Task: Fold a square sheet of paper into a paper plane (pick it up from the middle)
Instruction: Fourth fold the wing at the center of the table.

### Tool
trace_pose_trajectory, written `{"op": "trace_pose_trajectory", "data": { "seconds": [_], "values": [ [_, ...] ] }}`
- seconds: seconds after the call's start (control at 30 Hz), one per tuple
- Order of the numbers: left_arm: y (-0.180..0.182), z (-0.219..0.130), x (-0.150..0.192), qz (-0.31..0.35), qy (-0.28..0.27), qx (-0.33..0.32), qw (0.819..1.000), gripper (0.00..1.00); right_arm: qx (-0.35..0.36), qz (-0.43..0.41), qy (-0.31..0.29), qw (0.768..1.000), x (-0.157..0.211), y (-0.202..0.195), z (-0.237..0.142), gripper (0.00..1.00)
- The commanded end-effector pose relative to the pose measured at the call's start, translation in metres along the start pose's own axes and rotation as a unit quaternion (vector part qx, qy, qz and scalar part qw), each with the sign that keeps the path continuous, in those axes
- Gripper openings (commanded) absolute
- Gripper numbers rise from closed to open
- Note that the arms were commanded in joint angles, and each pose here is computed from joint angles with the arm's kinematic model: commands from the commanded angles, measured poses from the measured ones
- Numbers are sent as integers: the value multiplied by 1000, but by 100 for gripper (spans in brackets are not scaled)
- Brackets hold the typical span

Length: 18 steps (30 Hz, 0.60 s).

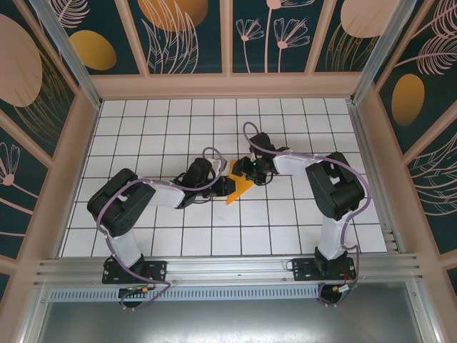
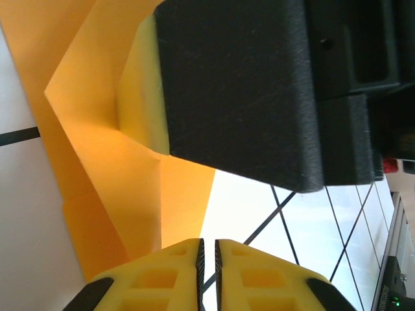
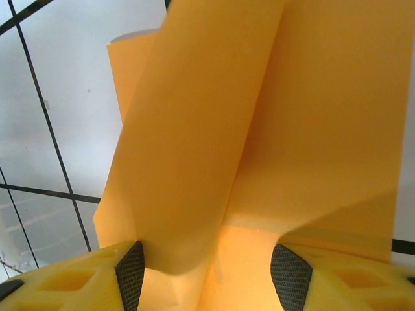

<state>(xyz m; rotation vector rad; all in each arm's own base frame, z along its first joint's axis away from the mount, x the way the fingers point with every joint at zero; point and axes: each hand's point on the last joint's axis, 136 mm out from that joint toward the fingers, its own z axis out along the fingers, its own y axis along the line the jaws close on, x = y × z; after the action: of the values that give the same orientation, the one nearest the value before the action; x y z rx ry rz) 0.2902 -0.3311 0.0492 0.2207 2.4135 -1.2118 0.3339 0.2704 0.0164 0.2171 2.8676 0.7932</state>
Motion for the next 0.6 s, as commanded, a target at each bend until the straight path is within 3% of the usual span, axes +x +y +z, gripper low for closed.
{"op": "trace_pose_trajectory", "data": {
  "seconds": [0.0, 0.57],
  "values": [
    [10, 5, -3, -5, 2, -22, 1000, 15, 145, 25, 66, 987, 49, -91, 41, 61],
    [26, 8, 2, -20, 10, -55, 998, 12, 117, 11, 62, 991, 49, -83, 37, 58]
  ]
}}
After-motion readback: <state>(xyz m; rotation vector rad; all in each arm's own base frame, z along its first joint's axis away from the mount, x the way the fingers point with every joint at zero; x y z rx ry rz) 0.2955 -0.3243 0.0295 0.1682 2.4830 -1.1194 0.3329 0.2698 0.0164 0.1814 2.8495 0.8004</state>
